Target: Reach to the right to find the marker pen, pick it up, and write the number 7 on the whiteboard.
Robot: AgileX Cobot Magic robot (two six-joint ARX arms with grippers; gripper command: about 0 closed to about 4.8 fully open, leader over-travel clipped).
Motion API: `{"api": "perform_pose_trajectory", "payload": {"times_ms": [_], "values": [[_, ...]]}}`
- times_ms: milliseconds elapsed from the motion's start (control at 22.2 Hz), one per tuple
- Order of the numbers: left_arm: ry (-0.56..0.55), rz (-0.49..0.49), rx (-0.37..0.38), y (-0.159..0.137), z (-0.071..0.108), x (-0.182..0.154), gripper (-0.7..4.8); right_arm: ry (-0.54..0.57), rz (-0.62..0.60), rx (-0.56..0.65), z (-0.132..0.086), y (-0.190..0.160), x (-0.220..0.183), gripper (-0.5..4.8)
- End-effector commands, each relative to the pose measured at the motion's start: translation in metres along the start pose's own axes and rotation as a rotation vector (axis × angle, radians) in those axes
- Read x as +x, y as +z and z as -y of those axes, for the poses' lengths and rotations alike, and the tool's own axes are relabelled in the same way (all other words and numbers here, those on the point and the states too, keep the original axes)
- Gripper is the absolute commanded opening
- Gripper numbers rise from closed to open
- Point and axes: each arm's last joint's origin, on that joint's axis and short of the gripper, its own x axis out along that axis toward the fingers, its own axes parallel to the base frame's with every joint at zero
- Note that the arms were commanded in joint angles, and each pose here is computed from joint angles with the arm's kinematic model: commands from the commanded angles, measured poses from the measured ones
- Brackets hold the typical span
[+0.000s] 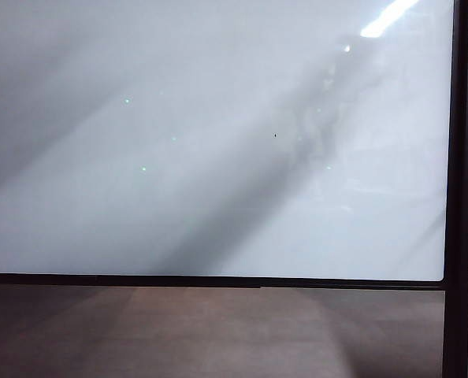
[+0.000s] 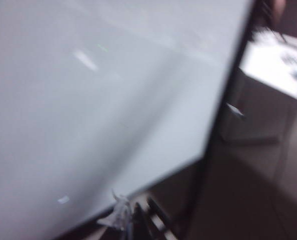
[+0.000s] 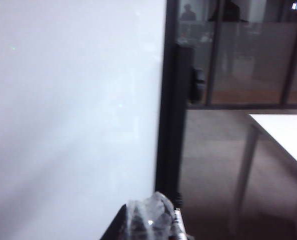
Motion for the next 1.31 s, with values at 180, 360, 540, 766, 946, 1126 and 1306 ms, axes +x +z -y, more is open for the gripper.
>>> {"api": "perform_pose_trajectory", "payload": {"times_ms": [180, 360, 540, 766, 946, 1126, 1306], "values": [[-0.13, 0.01, 0.059, 0.013, 0.039, 0.0, -0.05, -0.033, 0.026, -0.012, 0.019, 0.002, 0.005, -0.01], [-0.148, 0.013, 0.054, 0.014, 0.042, -0.001, -0.05, -0.062, 0.04, -0.028, 0.04, -0.006, 0.008, -0.01], [-0.149, 0.014, 0.054, 0.014, 0.042, -0.001, -0.05, -0.004, 0.052, -0.025, 0.058, -0.041, 0.014, -0.01], [-0.179, 0.018, 0.054, 0.014, 0.043, -0.001, -0.05, 0.041, -0.053, 0.006, 0.062, -0.086, 0.027, -0.01], [-0.185, 0.018, 0.054, 0.014, 0.043, -0.001, -0.05, 0.045, -0.095, 0.022, 0.067, -0.123, 0.046, 0.02], [-0.199, 0.016, 0.054, 0.014, 0.043, -0.001, -0.05, 0.067, -0.074, 0.042, 0.072, -0.151, 0.067, 2.23], [-0.218, 0.017, 0.054, 0.014, 0.044, -0.001, -0.05, 0.119, -0.104, 0.074, 0.073, -0.184, 0.085, 2.7]]}}
